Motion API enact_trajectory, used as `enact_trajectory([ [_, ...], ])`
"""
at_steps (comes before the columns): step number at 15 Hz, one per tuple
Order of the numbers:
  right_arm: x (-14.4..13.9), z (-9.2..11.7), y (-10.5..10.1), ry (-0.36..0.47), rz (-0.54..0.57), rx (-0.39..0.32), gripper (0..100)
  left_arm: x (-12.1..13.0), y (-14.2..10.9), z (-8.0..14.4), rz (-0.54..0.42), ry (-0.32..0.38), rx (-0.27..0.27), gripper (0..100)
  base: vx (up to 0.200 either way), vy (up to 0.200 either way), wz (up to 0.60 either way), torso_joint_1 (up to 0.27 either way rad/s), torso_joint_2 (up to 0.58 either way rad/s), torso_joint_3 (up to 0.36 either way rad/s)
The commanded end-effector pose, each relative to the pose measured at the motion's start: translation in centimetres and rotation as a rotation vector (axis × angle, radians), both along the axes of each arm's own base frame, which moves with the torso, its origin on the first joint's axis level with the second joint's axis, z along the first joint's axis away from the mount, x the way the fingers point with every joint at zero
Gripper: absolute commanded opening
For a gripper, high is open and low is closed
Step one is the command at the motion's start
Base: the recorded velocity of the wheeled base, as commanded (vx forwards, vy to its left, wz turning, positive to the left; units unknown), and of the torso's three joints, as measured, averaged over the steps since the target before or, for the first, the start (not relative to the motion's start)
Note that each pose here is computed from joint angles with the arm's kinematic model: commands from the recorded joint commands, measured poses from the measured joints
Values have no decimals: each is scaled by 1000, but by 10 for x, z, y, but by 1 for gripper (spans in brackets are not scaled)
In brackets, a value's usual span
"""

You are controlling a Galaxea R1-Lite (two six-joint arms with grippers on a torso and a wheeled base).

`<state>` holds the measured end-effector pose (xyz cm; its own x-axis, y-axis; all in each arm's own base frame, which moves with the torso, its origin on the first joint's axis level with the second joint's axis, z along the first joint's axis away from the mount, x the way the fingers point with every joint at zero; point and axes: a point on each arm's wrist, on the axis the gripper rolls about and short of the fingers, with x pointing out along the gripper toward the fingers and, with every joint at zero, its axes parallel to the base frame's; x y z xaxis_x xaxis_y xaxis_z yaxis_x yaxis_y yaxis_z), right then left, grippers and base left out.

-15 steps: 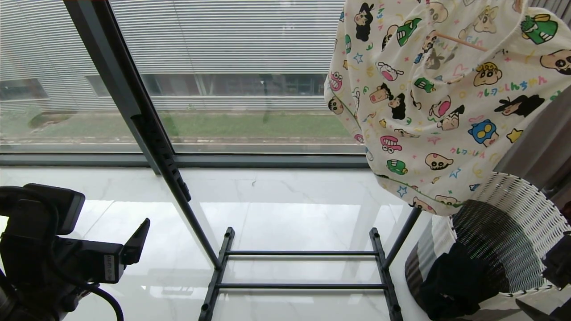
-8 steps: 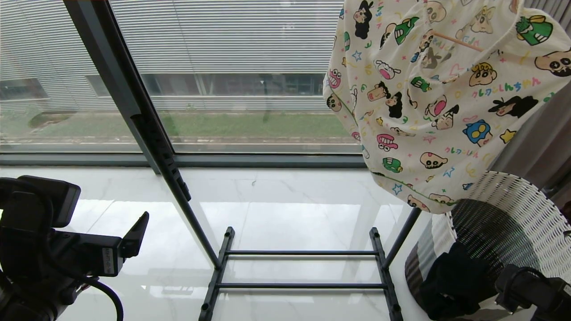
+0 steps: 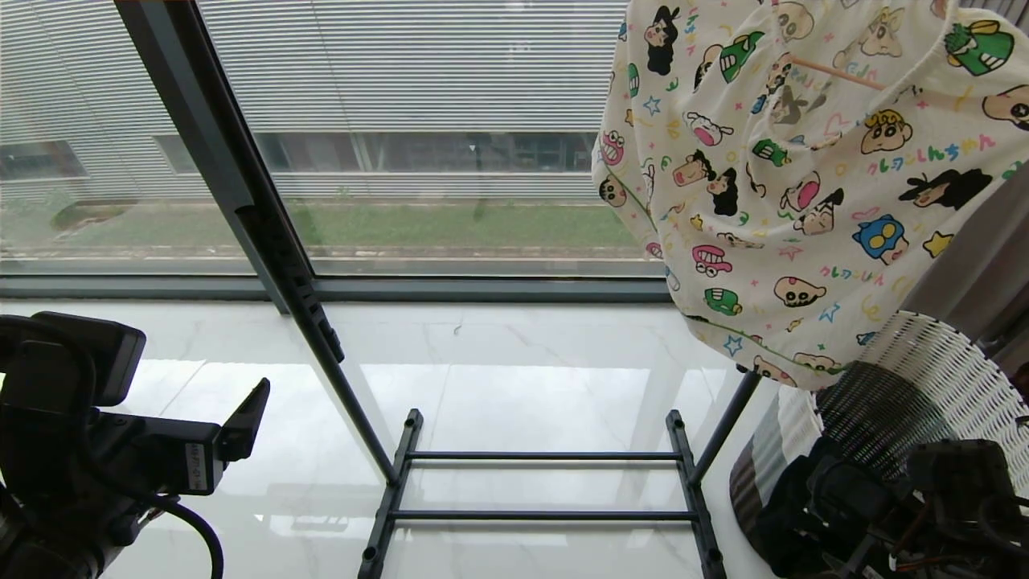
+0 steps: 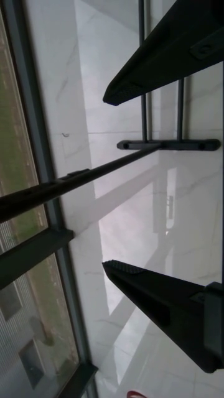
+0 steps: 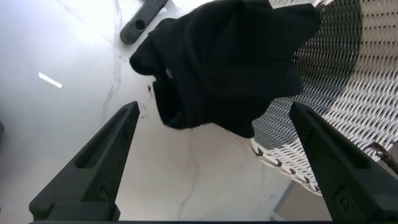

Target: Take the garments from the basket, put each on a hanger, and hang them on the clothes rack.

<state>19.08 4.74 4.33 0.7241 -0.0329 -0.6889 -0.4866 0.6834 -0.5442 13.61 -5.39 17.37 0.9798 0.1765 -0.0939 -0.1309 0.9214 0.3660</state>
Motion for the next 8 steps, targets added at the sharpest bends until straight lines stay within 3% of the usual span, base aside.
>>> enact_trajectory([
  [1,20,-18,2,40,-14,-26,100,1,-1,-2,0,10,5,100,0,0,0,0,0,0],
  [8,35,-14,-9,6,18,-112,100,7,-5,-6,-6,40,18,100,0,0,0,0,0,0],
])
